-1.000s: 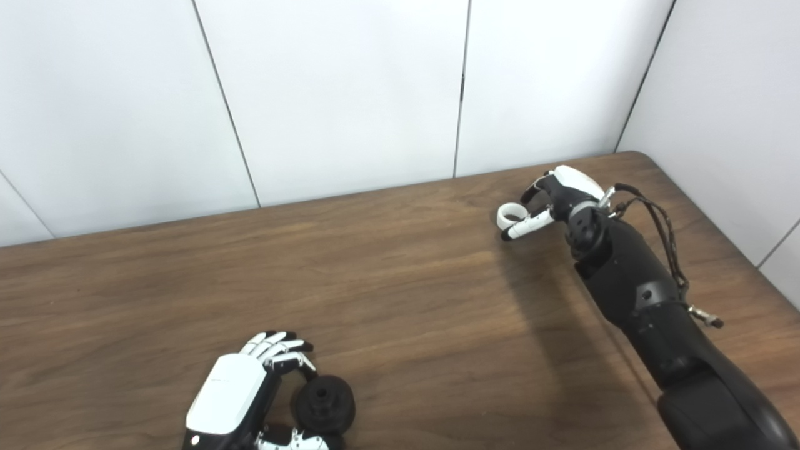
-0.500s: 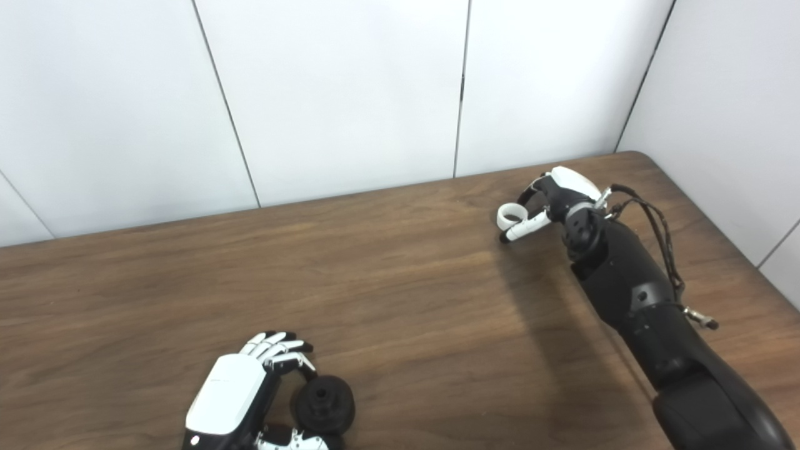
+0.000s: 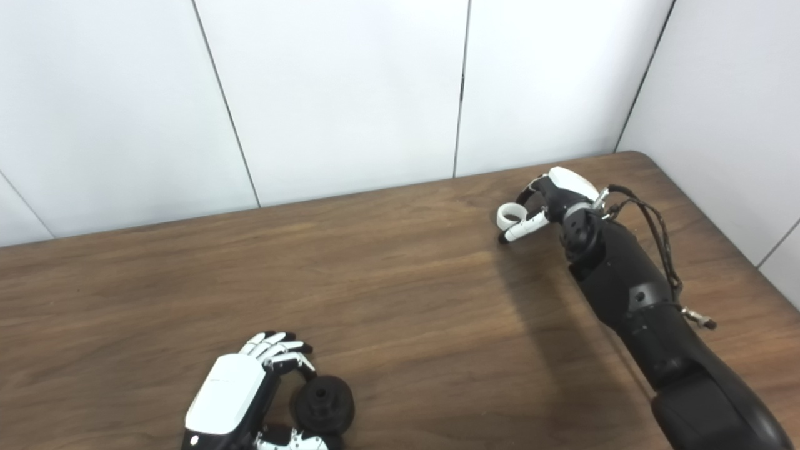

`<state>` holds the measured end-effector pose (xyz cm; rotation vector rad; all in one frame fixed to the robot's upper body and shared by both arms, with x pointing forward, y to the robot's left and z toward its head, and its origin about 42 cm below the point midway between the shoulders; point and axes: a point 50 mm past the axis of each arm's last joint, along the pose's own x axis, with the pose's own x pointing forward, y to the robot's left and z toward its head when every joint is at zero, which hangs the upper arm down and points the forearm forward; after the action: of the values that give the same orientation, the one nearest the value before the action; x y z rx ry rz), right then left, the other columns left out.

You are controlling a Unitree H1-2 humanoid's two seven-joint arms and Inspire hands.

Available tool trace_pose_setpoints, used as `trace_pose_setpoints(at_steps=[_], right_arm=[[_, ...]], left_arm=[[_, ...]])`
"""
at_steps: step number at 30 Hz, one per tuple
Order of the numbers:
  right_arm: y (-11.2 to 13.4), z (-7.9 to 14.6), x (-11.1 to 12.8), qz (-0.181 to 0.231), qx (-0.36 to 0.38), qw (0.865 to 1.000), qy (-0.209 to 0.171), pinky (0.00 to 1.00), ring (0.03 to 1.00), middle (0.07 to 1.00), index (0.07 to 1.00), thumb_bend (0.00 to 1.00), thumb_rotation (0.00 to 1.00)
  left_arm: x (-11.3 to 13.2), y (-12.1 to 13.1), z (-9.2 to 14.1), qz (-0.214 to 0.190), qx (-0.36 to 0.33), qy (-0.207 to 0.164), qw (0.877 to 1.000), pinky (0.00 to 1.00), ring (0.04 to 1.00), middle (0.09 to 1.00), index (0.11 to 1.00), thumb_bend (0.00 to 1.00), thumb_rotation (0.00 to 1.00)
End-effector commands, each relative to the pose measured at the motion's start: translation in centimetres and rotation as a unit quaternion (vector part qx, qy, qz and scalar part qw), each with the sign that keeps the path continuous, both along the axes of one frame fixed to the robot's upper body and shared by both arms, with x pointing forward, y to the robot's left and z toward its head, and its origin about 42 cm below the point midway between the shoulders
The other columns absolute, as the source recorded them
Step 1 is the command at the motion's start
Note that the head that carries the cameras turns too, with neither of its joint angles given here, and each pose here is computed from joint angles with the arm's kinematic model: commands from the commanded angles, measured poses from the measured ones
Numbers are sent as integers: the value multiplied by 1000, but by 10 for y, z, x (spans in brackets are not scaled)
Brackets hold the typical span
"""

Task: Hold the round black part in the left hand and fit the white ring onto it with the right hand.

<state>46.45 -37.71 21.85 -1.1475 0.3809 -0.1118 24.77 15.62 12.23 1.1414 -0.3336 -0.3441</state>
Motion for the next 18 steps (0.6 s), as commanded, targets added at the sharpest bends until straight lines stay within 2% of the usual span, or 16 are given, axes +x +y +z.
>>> trace_pose_setpoints(at_steps=[1, 5, 6, 7, 8, 18], right_arm=[[4, 37, 13, 5, -12, 999, -47, 951, 1000, 961, 676, 850, 265], [3, 36, 11, 2, -5, 998, -57, 947, 1000, 927, 612, 825, 216], [3, 36, 10, 1, 0, 998, -67, 941, 1000, 916, 576, 762, 192], [3, 36, 10, 0, 3, 997, -76, 928, 998, 896, 522, 622, 161], [3, 35, 9, -1, 3, 997, -82, 912, 990, 872, 496, 556, 143], [2, 27, 6, 1, -9, 996, -91, 932, 989, 852, 484, 524, 131]], left_arm=[[-3, 8, -2, 11, 14, 8, 1000, 902, 859, 769, 486, 522, 51], [-3, 8, -1, 11, 13, 7, 1000, 903, 861, 769, 486, 523, 51], [-4, 8, -1, 11, 13, 7, 1000, 905, 861, 769, 486, 523, 51], [-4, 8, -1, 11, 13, 7, 1000, 906, 862, 769, 486, 523, 51], [-4, 8, -1, 11, 13, 7, 1000, 907, 862, 770, 486, 523, 51], [-4, 7, 0, 13, 12, 5, 1000, 910, 860, 768, 486, 523, 51]])
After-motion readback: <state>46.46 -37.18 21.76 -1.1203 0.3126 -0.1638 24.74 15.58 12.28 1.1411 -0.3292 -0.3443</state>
